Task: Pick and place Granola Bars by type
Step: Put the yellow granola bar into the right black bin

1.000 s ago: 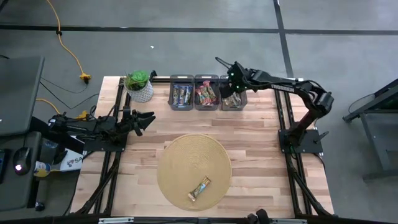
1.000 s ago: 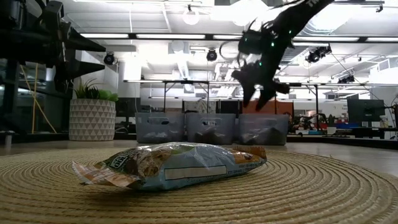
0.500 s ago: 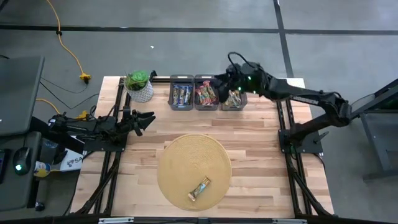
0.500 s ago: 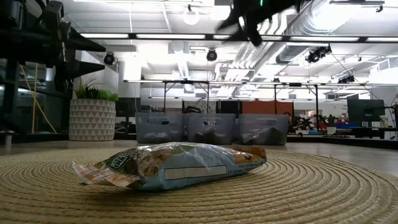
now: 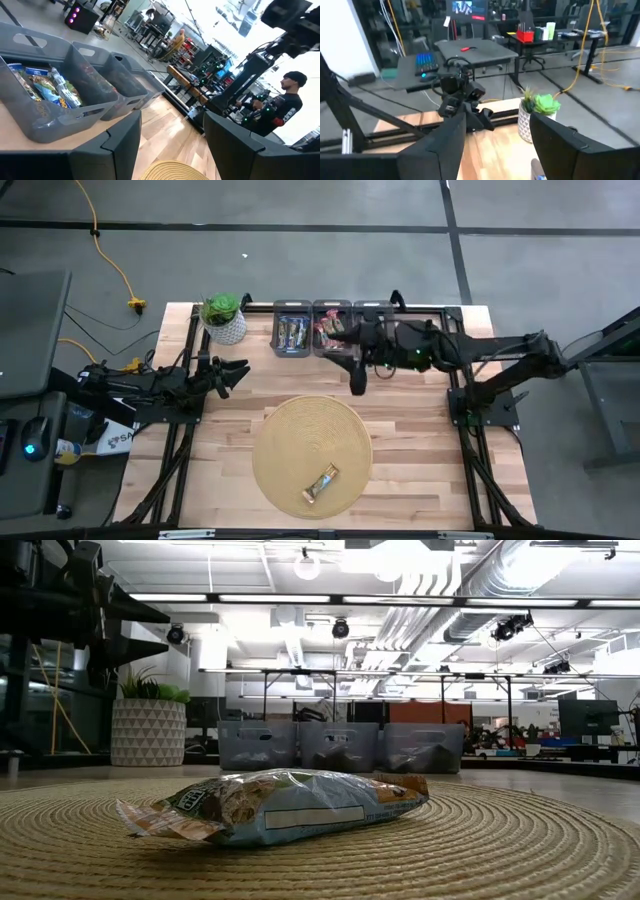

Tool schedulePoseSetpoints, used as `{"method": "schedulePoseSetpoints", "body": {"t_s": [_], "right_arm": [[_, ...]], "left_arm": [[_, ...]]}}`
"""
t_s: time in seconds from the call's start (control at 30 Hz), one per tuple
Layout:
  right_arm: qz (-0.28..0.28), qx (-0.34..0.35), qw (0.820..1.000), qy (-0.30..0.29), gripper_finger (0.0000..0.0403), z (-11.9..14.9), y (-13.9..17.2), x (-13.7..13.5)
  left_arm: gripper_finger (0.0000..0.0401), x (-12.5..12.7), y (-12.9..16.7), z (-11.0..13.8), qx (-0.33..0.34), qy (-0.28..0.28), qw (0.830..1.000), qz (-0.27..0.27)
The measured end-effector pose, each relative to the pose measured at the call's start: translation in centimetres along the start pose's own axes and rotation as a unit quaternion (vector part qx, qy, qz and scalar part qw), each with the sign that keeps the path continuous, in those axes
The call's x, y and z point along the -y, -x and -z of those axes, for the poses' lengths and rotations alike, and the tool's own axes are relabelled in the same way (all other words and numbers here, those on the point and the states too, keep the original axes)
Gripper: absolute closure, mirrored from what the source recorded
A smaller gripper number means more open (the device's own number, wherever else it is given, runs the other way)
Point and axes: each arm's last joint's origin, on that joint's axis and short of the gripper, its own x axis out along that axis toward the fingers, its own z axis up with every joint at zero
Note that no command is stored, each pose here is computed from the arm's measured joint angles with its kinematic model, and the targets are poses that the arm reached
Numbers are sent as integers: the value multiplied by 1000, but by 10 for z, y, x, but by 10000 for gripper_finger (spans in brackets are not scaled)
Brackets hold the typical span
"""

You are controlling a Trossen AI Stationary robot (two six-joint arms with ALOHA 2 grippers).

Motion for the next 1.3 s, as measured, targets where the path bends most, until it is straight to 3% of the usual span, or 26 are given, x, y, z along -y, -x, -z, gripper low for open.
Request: {"method": "schedulePoseSetpoints", "body": {"t_s": [0.23, 0.5, 0.87, 1.07, 1.3], "right_arm": [[-2, -58, 998, 40, 198, -21, -4, -46], [-17, -140, 986, 84, 198, -13, -42, -91], [-78, -330, 929, 146, 198, 53, -77, -118], [-101, -378, 903, 174, 198, 95, -74, -136], [-159, -391, 887, 188, 198, 140, -61, -165]], "left_arm": [[190, 0, 0, 0, 1, 0, 1000, -1], [190, 0, 0, 0, 0, 0, 1000, -1], [190, 0, 0, 0, 0, 0, 1000, -1], [190, 0, 0, 0, 1, 0, 1000, -1], [190, 0, 0, 0, 1, 0, 1000, -1]]}}
